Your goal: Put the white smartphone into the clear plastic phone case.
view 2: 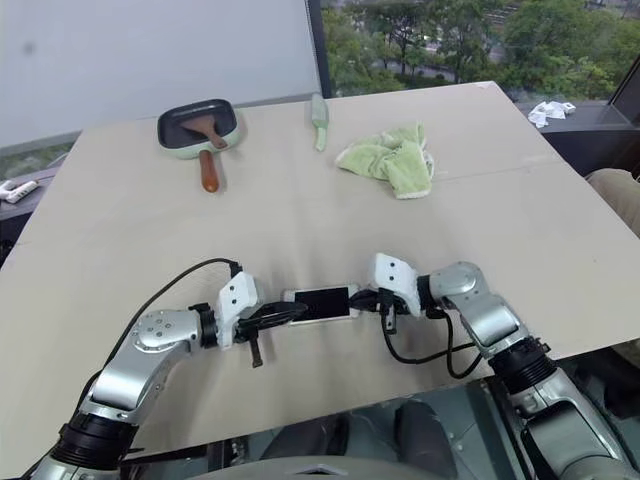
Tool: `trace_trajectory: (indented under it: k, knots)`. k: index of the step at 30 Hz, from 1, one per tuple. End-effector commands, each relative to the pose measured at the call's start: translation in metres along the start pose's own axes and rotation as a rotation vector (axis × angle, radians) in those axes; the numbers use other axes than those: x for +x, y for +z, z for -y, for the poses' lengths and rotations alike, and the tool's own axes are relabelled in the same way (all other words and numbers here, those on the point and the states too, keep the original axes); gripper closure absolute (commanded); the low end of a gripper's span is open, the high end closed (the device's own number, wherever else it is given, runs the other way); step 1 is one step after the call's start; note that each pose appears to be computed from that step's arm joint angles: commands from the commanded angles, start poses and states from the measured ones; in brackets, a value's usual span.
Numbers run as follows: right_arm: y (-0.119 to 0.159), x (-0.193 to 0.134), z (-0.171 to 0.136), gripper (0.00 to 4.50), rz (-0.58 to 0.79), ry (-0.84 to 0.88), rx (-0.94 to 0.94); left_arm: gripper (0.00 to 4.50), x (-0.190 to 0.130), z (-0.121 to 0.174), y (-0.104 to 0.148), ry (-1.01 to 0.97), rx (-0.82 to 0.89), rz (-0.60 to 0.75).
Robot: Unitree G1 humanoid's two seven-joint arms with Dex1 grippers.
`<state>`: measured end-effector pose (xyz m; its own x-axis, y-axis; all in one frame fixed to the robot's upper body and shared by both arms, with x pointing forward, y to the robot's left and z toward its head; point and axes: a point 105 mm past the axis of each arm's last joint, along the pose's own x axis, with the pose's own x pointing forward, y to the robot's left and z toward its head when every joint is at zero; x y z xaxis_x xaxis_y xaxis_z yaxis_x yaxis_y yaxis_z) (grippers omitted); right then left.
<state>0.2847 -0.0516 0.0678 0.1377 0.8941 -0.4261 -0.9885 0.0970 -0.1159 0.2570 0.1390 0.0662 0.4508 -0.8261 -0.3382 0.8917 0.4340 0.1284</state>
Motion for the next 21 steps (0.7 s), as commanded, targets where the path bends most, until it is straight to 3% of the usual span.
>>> trace_trajectory:
  k: [1,3,4,6,7,10,12,13,17,21]
  knots:
    - [0.024,-0.012,0.013,4.44,0.173,-0.066,0.061,4.5,-0.009,-0.009,0.023,0.065,0.001,0.1]
    - [0.041,-0.025,0.019,3.88,0.255,-0.099,0.047,4.5,-0.018,-0.01,0.032,0.084,-0.006,0.141]
    - [0.045,-0.034,0.02,3.39,0.278,-0.101,0.046,3.89,-0.026,-0.01,0.034,0.095,-0.009,0.14]
    - [0.045,-0.052,0.016,2.7,0.276,-0.083,0.044,3.28,-0.044,-0.012,0.031,0.116,-0.014,0.106]
    - [0.041,-0.061,0.015,2.13,0.265,-0.082,0.044,2.74,-0.052,-0.015,0.029,0.136,-0.016,0.089]
    - [0.02,-0.09,0.009,0.7,0.216,-0.082,0.065,1.38,-0.081,-0.022,0.018,0.207,-0.041,0.038]
    - [0.002,-0.107,0.005,0.0,0.169,-0.078,0.079,0.44,-0.097,-0.018,0.011,0.21,-0.054,0.002]
    - [-0.004,-0.114,0.004,0.0,0.156,-0.083,0.087,0.07,-0.103,-0.016,0.008,0.218,-0.056,-0.011]
    - [-0.026,-0.144,0.001,0.0,0.116,-0.1,0.126,0.07,-0.125,-0.02,-0.009,0.33,-0.046,-0.08]
    - [-0.036,-0.154,0.001,0.0,0.084,-0.118,0.128,0.07,-0.128,-0.024,-0.016,0.398,0.016,-0.126]
